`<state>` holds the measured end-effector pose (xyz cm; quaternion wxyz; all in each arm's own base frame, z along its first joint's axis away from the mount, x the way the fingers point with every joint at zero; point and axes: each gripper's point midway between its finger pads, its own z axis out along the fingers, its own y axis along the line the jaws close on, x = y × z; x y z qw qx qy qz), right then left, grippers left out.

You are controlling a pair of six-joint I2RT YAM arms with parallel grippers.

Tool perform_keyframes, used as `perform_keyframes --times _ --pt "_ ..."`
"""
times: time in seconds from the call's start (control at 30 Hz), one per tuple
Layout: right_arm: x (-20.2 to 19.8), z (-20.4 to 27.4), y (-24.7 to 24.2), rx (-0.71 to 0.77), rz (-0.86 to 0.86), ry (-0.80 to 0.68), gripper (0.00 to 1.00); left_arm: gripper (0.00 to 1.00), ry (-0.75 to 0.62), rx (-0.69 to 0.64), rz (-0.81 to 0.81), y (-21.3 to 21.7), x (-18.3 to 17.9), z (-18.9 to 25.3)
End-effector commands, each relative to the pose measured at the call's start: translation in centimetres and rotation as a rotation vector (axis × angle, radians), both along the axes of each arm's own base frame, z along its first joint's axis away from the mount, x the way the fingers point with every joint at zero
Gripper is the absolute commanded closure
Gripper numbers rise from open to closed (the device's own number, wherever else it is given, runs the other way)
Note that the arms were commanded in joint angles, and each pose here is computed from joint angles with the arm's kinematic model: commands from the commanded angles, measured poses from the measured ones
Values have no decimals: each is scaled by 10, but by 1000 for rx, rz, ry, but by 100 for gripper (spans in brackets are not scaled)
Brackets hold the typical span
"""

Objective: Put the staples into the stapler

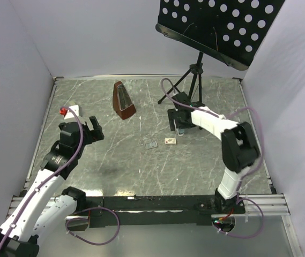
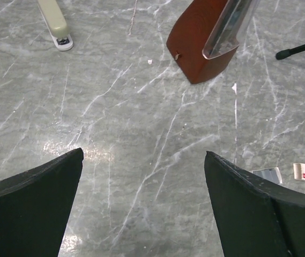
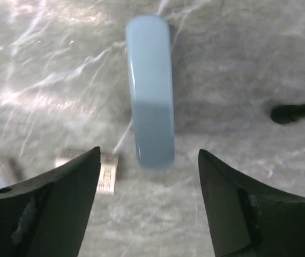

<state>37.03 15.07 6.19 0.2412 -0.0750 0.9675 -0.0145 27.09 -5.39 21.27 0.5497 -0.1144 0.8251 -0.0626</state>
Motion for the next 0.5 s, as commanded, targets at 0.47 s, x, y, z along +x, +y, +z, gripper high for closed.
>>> perform_keyframes --times 0.47 --pt "-16 126 19 413 56 -673 0 0 176 -92 312 66 82 -35"
